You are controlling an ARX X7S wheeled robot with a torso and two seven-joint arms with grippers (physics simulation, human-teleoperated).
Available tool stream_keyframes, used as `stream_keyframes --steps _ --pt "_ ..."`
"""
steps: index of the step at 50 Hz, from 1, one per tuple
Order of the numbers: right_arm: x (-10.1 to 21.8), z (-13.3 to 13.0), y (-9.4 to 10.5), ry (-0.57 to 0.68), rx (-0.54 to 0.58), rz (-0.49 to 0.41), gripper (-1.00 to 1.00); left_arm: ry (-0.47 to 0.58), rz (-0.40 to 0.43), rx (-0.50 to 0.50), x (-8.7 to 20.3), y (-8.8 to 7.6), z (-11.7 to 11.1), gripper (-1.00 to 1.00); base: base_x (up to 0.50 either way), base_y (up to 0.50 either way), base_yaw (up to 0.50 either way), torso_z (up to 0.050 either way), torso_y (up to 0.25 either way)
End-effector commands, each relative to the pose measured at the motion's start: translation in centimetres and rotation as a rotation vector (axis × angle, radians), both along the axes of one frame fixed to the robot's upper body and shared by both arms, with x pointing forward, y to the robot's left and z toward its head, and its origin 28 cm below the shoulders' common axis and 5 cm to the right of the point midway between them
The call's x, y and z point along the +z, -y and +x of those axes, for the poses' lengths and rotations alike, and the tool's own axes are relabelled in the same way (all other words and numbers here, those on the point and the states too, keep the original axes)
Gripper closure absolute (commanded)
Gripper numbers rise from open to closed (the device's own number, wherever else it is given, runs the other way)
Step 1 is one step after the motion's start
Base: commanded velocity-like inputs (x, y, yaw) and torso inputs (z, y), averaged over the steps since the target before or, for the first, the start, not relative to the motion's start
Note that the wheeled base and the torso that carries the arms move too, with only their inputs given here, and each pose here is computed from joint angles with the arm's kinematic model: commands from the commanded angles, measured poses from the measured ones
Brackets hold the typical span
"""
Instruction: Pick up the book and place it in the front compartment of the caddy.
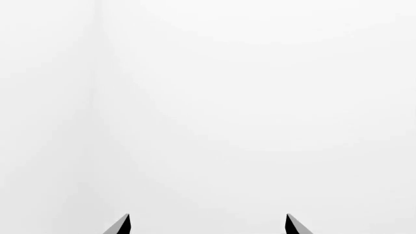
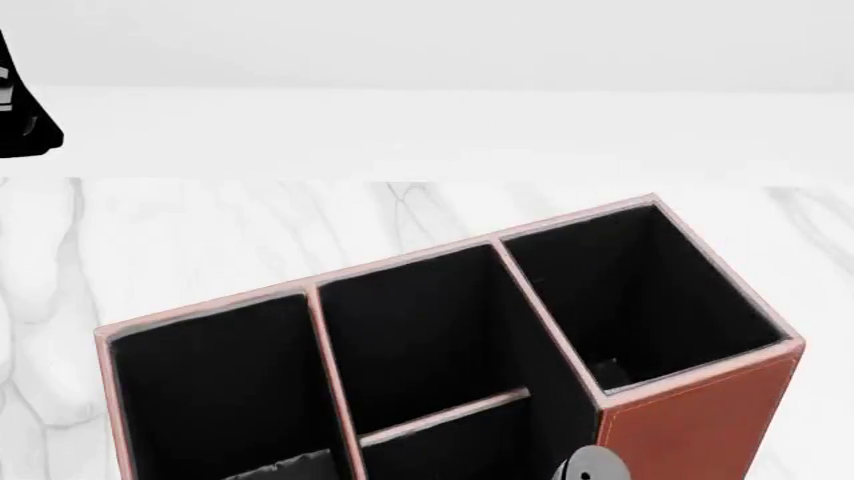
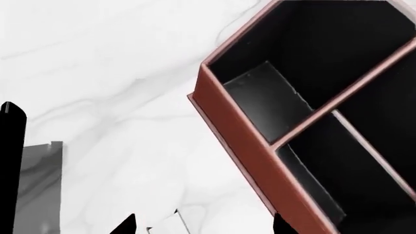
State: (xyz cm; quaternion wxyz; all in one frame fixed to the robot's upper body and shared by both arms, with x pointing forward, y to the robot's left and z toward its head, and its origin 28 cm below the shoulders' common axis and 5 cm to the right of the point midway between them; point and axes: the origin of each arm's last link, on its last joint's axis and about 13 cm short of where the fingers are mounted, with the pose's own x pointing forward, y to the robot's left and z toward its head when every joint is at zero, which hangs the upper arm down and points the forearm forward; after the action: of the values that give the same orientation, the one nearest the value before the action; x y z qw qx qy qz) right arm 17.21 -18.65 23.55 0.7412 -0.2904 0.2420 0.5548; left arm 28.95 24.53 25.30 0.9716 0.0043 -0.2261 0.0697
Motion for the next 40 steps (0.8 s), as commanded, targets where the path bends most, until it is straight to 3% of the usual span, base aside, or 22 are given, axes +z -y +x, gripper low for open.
stream_keyframes --steps 1,40 --pt "-0.6 -0.3 0.2 -0.036 -0.002 -0.057 -1.00 -0.001 0.000 0.001 0.0 0.0 0.0 -1.00 0.00 0.00 0.00 0.000 0.000" --pt "-2.7 0.3 -0.4 -0.097 0.034 -0.101 -1.00 -0.004 -0.001 0.002 -0.1 0.0 0.0 -1.00 0.00 0.00 0.00 0.000 0.000"
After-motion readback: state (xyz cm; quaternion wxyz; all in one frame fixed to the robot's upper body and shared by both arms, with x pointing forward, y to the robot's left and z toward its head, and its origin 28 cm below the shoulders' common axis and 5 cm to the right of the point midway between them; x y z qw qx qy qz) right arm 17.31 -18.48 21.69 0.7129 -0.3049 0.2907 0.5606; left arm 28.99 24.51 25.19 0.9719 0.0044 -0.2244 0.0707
